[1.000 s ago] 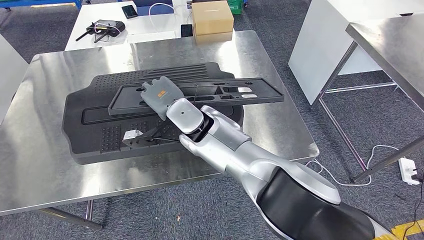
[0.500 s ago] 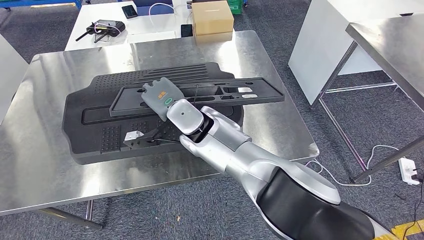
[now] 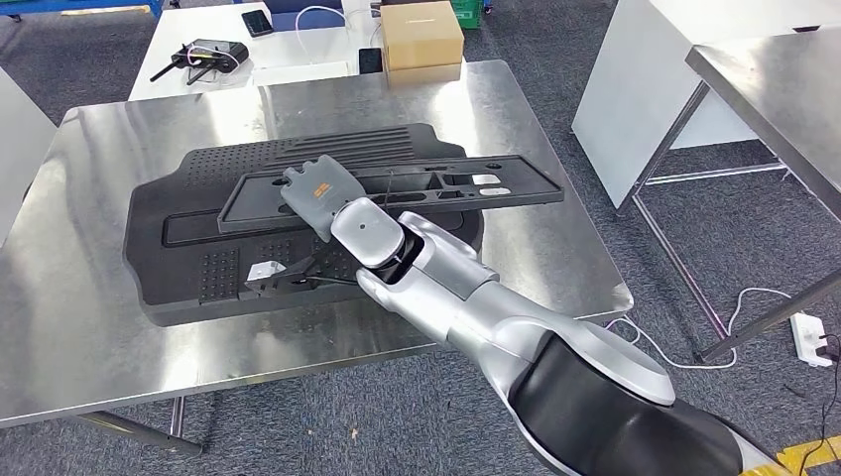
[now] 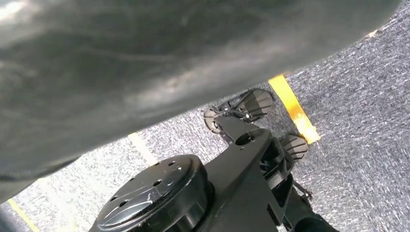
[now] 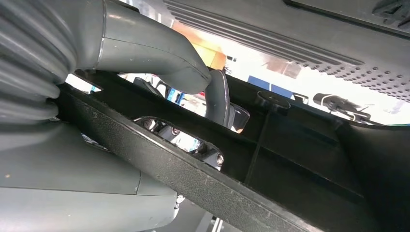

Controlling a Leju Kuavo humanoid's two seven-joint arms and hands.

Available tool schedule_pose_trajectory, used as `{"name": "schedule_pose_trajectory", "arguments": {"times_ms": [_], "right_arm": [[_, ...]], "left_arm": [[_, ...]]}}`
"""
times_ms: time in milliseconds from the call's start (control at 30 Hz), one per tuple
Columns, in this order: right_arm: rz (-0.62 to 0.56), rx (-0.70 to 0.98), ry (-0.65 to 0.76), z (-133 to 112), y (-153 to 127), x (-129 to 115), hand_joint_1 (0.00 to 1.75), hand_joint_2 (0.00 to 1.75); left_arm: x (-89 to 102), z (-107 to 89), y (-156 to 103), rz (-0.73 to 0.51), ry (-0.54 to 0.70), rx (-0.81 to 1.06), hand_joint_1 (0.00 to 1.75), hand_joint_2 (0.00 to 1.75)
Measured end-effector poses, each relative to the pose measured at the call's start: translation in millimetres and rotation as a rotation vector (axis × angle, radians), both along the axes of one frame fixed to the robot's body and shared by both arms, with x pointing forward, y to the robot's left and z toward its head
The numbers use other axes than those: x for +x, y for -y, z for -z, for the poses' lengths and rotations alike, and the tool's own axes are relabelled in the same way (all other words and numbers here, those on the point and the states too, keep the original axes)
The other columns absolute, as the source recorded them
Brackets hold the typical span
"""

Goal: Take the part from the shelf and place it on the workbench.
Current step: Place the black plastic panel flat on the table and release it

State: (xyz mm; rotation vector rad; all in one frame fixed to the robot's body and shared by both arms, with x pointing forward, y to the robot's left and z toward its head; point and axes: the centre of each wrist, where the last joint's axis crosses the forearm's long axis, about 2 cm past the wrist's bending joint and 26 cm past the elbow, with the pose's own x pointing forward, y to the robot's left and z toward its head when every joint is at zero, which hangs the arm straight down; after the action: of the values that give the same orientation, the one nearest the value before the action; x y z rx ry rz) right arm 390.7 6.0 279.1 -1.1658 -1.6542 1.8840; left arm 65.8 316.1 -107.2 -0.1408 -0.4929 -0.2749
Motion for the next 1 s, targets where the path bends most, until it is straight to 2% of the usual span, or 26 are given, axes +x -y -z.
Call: {"name": "schedule_pose_trajectory", "arguments": {"times_ms": [167,267,567,1000], "right_arm": [[0.000,0.003,-0.003,-1,0,1,1.75,1.75],[0.003,0.002,-0.001,-3,1,2,1.75,1.75],[0.000,-0.003,0.000,-2,0,1,1.75,1.75],[0.004,-0.005,0.003,-3,1,3,1.75,1.75]], "left_arm": [[-5.3,0.1,0,-0.010,-0.080,0.103,0.00,0.00],[-6.4,-9.6,3,-0.023,-0.095,0.118,0.00,0.00],[-0.9,-32.2,7,-0.011,-0.017,0.012,0.00,0.00],[3.2,-40.2,11,-0.005,0.013,-0.025,0.00,0.00]]}}
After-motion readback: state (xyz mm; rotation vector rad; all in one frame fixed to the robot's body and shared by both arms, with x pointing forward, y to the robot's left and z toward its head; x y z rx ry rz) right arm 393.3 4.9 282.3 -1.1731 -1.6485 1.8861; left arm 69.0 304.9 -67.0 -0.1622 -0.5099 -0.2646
